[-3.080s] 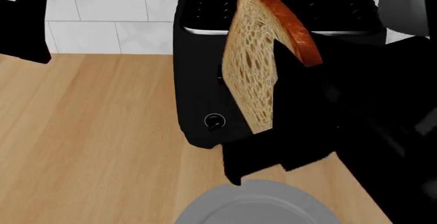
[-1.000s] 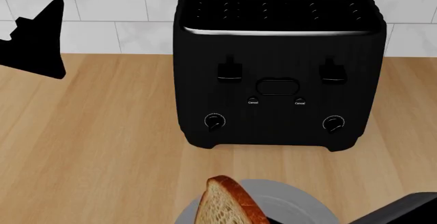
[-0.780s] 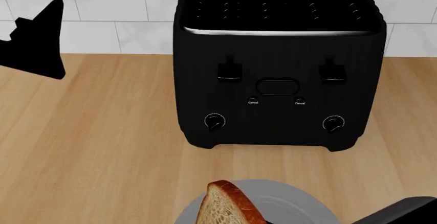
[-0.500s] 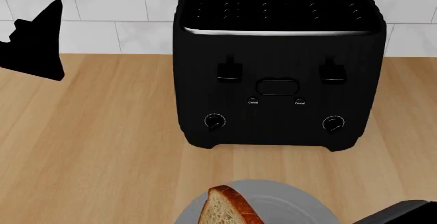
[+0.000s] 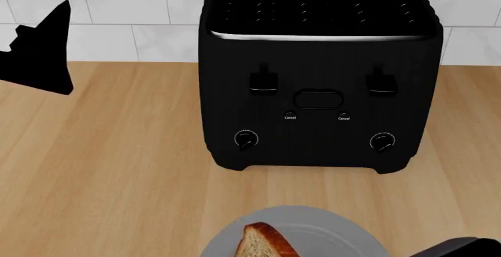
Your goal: Place the toasted item on a plate.
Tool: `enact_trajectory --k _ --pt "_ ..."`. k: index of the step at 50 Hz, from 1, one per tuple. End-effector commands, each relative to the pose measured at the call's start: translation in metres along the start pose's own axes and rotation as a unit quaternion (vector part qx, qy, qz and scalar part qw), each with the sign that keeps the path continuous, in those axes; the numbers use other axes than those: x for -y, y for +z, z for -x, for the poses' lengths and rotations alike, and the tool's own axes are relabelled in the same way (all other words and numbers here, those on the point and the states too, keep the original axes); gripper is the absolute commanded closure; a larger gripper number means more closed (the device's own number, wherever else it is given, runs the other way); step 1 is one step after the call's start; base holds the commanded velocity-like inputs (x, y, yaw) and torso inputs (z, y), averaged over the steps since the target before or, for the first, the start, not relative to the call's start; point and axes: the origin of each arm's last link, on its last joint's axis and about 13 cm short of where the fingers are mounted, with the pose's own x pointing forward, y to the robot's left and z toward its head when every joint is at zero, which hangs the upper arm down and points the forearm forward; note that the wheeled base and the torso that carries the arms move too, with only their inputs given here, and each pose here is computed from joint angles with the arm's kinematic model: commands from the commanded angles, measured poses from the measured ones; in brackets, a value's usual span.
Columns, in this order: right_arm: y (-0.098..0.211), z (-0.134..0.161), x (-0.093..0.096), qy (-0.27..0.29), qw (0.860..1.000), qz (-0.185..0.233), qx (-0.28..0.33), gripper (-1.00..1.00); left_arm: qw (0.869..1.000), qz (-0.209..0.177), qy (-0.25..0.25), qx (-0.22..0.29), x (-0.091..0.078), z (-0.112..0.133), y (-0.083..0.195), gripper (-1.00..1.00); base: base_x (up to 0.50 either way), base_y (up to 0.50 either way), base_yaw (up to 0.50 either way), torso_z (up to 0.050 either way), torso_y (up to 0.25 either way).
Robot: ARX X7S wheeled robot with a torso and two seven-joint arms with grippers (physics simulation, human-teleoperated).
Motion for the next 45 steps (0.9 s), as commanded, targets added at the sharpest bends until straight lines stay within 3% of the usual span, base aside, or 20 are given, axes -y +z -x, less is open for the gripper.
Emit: enact_trajectory --k 1,10,11,27,45 --pt "-0.004 -0.002 0.002 -0.003 1.000 -0.003 -0.005 1.00 1.000 0.000 0.000 0.000 0.000 0.000 -0.001 -1.00 0.00 0.00 0.00 0.000 0.000" --pt "-0.007 -0.003 0.003 -0.002 1.000 -0.007 -0.008 1.00 1.000 0.000 0.001 0.000 0.000 0.000 -0.002 -1.00 0.00 0.00 0.00 0.000 0.000" --pt "-0.007 -0.003 0.003 -0.002 1.000 -0.007 -0.008 -1.00 1.000 0.001 0.002 0.000 0.000 0.000 -0.002 -1.00 0.00 0.00 0.00 0.000 0.000" --pt "-0.004 -0.001 0.000 -0.001 1.000 -0.009 -0.002 -1.00 1.000 0.003 0.003 0.003 -0.001 0.004 0.000 -1.00 0.00 0.00 0.00 0.000 0.000" --pt "0.015 -0.003 0.004 -0.031 0.999 0.023 0.031 -1.00 1.000 0.009 0.007 0.003 -0.003 0.006 -0.004 -1.00 0.00 0.00 0.00 0.000 0.000"
